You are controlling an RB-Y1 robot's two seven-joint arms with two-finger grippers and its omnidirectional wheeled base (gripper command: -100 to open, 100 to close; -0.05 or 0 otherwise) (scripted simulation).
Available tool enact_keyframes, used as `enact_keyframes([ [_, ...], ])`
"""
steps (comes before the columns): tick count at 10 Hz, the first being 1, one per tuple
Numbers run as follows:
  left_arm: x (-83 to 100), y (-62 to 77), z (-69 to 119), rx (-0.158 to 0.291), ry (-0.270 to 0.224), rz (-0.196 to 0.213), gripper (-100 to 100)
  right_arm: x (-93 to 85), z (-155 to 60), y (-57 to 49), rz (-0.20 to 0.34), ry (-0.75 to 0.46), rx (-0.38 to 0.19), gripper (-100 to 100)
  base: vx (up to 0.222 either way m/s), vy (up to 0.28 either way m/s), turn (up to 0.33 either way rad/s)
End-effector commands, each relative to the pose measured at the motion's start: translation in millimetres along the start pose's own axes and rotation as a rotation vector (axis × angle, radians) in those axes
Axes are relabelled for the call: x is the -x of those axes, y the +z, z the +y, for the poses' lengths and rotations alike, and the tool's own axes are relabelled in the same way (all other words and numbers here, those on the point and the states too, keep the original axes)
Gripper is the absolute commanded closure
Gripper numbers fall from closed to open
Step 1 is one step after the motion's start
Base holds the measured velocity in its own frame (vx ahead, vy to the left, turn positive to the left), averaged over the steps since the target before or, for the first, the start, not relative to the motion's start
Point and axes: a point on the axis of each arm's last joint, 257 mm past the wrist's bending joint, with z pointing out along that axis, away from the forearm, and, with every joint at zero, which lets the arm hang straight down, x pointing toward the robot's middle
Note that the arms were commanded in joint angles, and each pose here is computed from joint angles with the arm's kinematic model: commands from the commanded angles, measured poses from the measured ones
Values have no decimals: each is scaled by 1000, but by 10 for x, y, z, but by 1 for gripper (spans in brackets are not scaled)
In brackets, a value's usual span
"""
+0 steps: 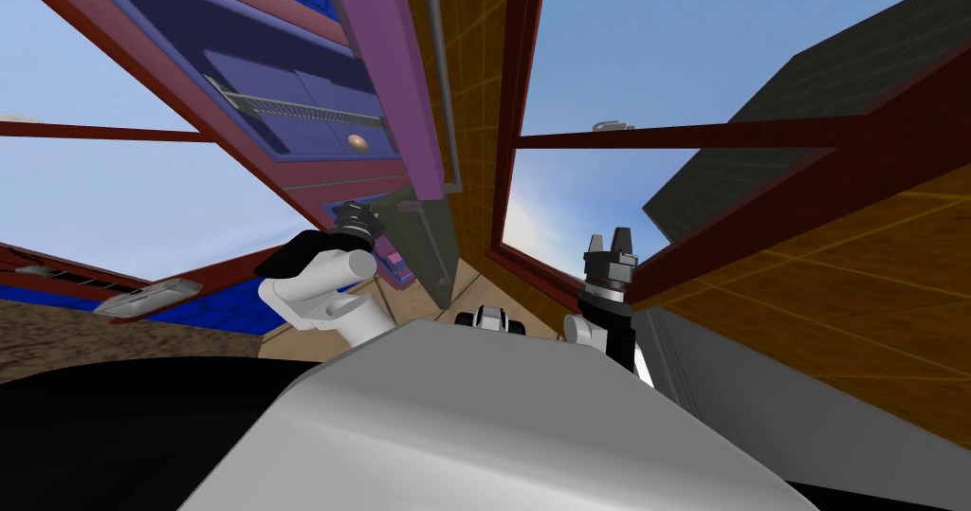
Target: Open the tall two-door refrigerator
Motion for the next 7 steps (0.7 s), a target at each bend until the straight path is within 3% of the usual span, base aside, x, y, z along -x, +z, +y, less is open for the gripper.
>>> enact_keyframes([
  [1,17,14,-47,-12,0,-7,100,0,0,0,0,0,0,0,9,-10,-29],
  [5,17,14,-47,-12,0,-7,100,1,0,0,0,0,0,0,0,1,5],
  [6,100,23,-5,11,5,-24,-100,1,0,0,0,0,0,0,-10,12,35],
  [7,121,31,-58,12,6,-26,-100,0,0,0,0,0,0,0,-5,5,17],
])
